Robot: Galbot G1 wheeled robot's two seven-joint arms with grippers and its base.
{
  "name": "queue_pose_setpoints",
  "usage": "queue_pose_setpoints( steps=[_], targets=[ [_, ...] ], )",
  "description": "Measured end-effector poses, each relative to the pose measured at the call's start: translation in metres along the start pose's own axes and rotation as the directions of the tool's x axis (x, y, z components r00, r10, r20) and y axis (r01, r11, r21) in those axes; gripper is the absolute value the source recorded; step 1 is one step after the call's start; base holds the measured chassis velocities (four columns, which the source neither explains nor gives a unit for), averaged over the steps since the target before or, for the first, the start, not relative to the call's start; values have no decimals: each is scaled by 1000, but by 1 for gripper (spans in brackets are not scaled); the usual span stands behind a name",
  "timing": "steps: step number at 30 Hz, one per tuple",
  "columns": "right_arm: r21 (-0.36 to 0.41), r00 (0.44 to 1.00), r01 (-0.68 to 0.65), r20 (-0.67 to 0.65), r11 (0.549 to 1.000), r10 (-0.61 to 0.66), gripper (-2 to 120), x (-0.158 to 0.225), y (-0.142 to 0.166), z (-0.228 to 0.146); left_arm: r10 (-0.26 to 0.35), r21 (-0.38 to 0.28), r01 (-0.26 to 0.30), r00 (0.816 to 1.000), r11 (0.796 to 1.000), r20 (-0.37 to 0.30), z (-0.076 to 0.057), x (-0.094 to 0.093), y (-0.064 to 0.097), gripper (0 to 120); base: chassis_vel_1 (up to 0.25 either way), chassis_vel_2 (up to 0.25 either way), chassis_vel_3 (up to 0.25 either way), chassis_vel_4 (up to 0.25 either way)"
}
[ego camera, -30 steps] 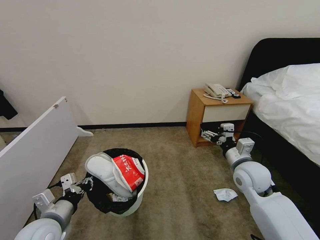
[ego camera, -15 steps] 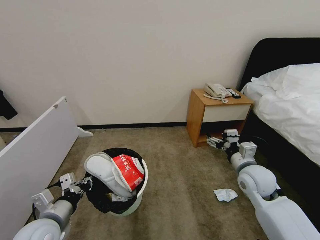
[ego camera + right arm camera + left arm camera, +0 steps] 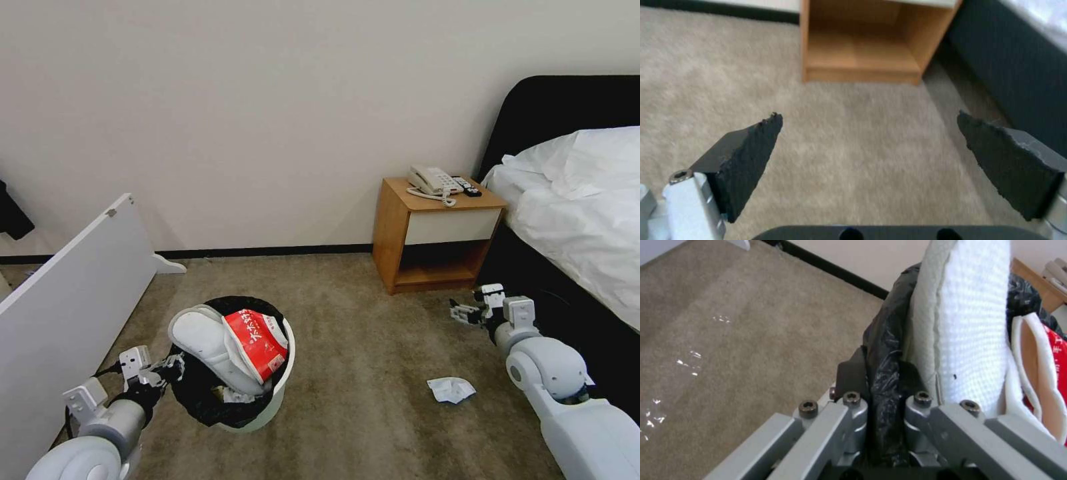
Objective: Pick up the trash bin, then pick up the garbage from the floor and place it into the trash bin.
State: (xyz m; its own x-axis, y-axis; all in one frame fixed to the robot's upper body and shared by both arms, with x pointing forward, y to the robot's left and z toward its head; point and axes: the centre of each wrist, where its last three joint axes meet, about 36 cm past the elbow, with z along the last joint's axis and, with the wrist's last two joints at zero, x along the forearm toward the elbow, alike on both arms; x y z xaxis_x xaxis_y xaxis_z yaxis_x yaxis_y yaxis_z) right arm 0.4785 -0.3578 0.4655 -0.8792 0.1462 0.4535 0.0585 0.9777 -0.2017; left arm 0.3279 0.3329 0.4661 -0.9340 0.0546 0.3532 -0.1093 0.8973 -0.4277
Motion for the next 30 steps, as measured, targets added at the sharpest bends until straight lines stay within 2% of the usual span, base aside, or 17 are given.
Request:
queue_pose_setpoints(
  steps=[3, 7, 15, 21, 26, 30],
  targets=[
    [-23, 996, -16, -90, 1000, 13, 100, -9, -10, 8, -1, 0, 1, 1000, 1000, 2, -1, 1, 1, 5, 0, 0, 0, 0],
    [-47, 992, -10, -125, 999, 4, 100, -15, -18, 15, -1, 1, 1, 1000, 1000, 1, 0, 0, 1, 5, 0, 0, 0, 0],
    [-98, 969, -13, -246, 995, -11, 100, -43, -34, 53, 0, 4, 0, 1000, 1000, -2, 1, 1, 2, 5, 0, 0, 0, 0],
    [-146, 955, 27, -290, 989, -69, 100, -67, -6, 76, -4, 4, 4, 1000, 1000, -5, 4, 0, 3, 5, 0, 0, 0, 0],
    [-211, 944, 69, -303, 975, -133, 100, -92, 39, 95, -5, 4, 5, 1000, 1000, -8, 6, 1, 3, 5, 0, 0, 0, 0],
    [-226, 939, 75, -312, 971, -146, 100, -102, 51, 106, -4, 6, 4, 1000, 1000, -10, 7, 0, 3, 5, 0, 0, 0, 0]
  ],
)
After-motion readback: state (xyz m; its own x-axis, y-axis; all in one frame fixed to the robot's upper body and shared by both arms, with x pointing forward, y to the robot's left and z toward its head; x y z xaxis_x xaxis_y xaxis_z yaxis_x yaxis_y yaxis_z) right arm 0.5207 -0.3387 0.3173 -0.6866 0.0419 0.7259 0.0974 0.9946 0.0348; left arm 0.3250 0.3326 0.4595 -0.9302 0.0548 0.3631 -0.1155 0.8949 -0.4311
